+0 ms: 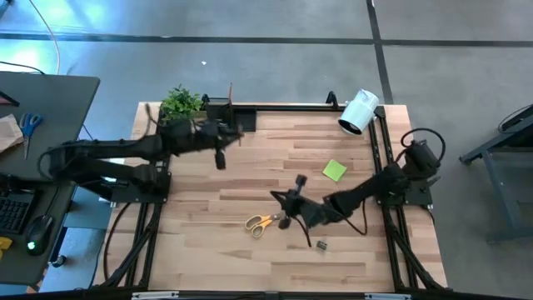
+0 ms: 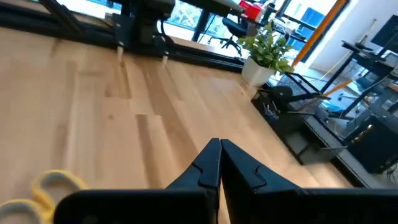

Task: Pick and place office supplies into organizer
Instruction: Put the orange pencil into the top left section of the desk organizer, then put the black binder clip into the top left section of the desk organizer

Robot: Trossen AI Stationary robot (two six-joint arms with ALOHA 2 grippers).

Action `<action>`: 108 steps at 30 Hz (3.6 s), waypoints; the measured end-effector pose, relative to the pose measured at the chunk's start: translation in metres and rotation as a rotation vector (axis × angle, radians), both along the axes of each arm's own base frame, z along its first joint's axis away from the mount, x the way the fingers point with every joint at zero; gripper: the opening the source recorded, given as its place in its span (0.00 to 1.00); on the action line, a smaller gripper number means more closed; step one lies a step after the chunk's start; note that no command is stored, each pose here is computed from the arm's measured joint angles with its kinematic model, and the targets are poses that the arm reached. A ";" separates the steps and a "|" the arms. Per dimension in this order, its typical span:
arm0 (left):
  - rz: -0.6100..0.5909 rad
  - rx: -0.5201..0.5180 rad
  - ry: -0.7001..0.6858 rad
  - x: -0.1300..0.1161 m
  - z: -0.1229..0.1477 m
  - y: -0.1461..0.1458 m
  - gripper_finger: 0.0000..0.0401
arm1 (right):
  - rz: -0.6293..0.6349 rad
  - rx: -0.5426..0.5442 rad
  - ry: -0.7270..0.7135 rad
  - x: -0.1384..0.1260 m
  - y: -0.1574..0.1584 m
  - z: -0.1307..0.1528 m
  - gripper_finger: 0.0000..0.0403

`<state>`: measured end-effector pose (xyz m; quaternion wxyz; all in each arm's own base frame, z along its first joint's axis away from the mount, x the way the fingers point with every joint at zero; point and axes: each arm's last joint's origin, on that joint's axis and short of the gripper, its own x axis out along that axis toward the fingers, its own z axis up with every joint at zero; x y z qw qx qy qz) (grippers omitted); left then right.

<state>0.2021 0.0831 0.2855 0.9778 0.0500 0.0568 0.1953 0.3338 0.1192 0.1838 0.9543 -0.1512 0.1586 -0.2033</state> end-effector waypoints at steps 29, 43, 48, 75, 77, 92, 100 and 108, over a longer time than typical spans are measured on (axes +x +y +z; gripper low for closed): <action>0.525 -0.104 0.007 -0.081 -0.064 0.169 0.01 | 0.276 0.103 -0.004 0.031 -0.145 0.006 0.00; 0.623 -0.256 0.038 -0.083 -0.079 0.170 0.20 | 0.311 0.102 -0.001 0.032 -0.132 0.005 0.00; 0.546 -0.272 0.033 -0.081 -0.079 0.169 0.36 | 0.314 0.103 0.000 0.032 -0.131 0.005 0.00; -0.202 -0.158 -0.160 -0.014 0.007 0.021 0.30 | 0.603 0.341 0.247 -0.013 -0.033 0.027 0.11; -0.208 -0.162 -0.157 -0.020 0.012 0.009 0.28 | 0.565 0.311 0.187 -0.012 -0.029 0.032 0.15; -0.110 -0.112 -0.103 -0.052 0.024 -0.039 0.21 | 0.673 0.206 0.225 0.040 -0.011 -0.016 0.26; -0.102 -0.121 -0.078 -0.051 0.021 -0.038 0.21 | 0.588 0.350 0.579 0.045 -0.001 0.019 0.23; -0.103 -0.115 -0.096 -0.051 0.023 -0.038 0.21 | 0.526 0.451 1.020 0.003 0.036 0.040 0.22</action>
